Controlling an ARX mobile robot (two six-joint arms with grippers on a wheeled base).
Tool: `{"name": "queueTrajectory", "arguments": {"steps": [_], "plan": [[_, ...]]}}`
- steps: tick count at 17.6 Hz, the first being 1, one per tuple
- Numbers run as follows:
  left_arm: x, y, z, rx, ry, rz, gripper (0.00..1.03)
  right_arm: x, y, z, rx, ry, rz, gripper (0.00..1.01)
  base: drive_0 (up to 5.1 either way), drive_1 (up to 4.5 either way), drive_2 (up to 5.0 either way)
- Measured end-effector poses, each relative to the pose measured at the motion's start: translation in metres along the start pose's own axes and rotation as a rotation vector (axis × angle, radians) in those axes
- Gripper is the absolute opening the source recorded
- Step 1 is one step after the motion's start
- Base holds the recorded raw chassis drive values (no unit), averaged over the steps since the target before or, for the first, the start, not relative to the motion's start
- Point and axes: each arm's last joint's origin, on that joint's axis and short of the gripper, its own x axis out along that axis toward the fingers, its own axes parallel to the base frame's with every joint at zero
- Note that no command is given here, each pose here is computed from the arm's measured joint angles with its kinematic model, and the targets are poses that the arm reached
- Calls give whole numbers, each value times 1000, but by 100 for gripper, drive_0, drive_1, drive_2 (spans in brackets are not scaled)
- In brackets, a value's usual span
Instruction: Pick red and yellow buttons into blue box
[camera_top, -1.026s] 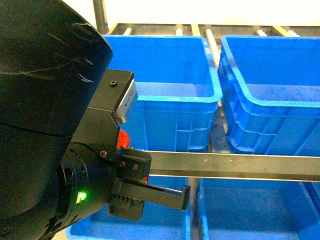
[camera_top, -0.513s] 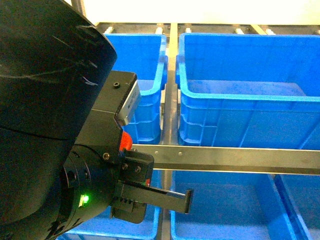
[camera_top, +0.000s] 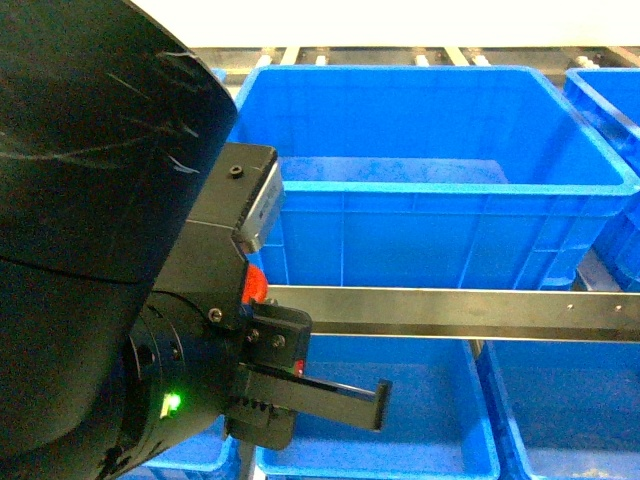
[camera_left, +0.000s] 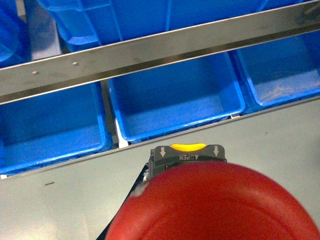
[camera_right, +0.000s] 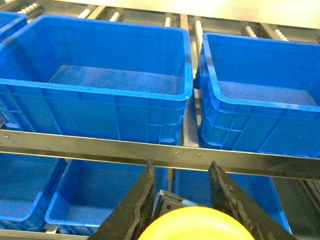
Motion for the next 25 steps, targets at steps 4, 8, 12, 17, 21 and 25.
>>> {"name": "queueTrajectory", "arguments": {"steps": [4, 8, 12, 17, 21, 25], "plan": [[0, 1, 0, -2, 0, 3, 25, 0, 0, 0, 1, -5, 4, 30, 495, -323, -150], [0, 1, 0, -2, 1, 4, 25, 0, 0, 0, 0, -2, 5, 30, 495, -323, -150], [0, 1, 0, -2, -2, 2, 25, 0, 0, 1, 1, -8, 4, 30, -308, 502, -164], [0, 1, 0, -2, -1, 6, 25, 0, 0, 0, 0, -5, 8, 30, -308, 502, -164], [0, 1, 0, -2, -1, 6, 24, 27, 3, 1, -24, 14, 64, 30, -308, 502, -164], [0, 1, 0, -2, -1, 5, 24, 82, 1, 34, -34, -44, 82, 30, -308, 502, -164]]}}
